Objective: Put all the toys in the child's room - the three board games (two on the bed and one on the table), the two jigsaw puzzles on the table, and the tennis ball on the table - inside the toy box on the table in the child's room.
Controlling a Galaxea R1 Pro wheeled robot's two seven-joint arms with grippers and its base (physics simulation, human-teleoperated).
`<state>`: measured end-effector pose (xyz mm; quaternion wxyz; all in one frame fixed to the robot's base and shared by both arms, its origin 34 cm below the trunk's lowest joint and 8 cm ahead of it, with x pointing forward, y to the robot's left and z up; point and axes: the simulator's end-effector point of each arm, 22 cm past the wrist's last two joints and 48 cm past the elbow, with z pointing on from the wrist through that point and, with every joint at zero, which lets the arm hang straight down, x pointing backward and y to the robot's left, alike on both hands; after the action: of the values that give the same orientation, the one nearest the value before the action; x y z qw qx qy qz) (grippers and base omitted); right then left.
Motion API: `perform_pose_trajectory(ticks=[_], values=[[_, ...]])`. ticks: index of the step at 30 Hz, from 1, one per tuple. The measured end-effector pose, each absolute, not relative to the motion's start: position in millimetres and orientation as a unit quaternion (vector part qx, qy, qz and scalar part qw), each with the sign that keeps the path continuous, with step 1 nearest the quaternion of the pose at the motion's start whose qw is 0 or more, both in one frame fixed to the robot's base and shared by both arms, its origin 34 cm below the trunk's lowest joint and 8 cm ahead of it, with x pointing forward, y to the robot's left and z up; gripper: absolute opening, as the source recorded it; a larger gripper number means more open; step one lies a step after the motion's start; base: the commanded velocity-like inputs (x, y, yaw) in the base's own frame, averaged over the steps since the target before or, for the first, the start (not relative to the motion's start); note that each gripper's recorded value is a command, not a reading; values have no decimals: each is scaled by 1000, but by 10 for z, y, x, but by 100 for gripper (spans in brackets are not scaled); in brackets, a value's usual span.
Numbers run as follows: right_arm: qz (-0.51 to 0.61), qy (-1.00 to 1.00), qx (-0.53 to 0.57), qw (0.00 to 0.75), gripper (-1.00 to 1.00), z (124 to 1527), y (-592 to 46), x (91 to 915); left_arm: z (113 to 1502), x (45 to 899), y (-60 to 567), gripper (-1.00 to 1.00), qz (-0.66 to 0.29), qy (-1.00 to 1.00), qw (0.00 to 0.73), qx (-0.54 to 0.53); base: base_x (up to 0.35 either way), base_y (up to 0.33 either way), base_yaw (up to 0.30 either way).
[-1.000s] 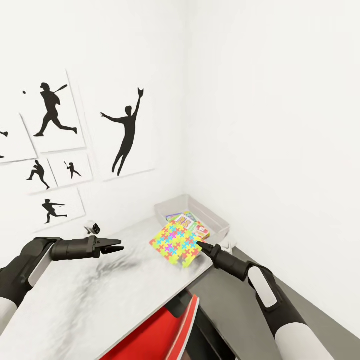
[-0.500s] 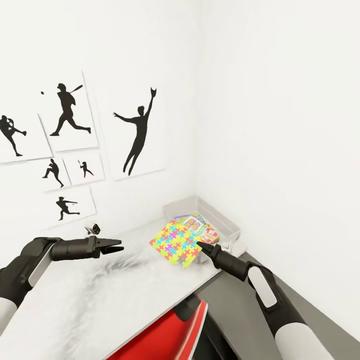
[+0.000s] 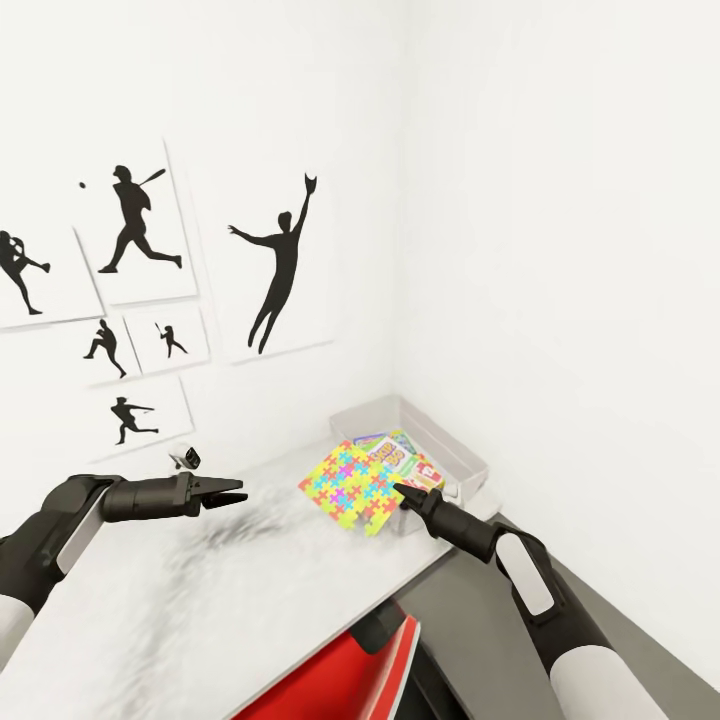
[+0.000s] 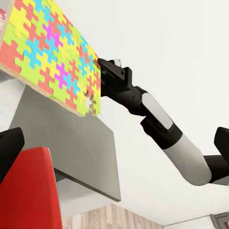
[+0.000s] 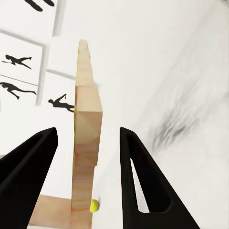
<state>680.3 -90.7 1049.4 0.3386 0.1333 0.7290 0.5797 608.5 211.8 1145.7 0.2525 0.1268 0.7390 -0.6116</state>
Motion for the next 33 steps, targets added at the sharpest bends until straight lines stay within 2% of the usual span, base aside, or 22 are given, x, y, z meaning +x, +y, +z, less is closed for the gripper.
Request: perform_pose_trajectory(ticks=[33], values=[[580,729,134,338,-100,10483,-908,6798,11466,6081,2116,100,-613,738,252,127,19,0,0]])
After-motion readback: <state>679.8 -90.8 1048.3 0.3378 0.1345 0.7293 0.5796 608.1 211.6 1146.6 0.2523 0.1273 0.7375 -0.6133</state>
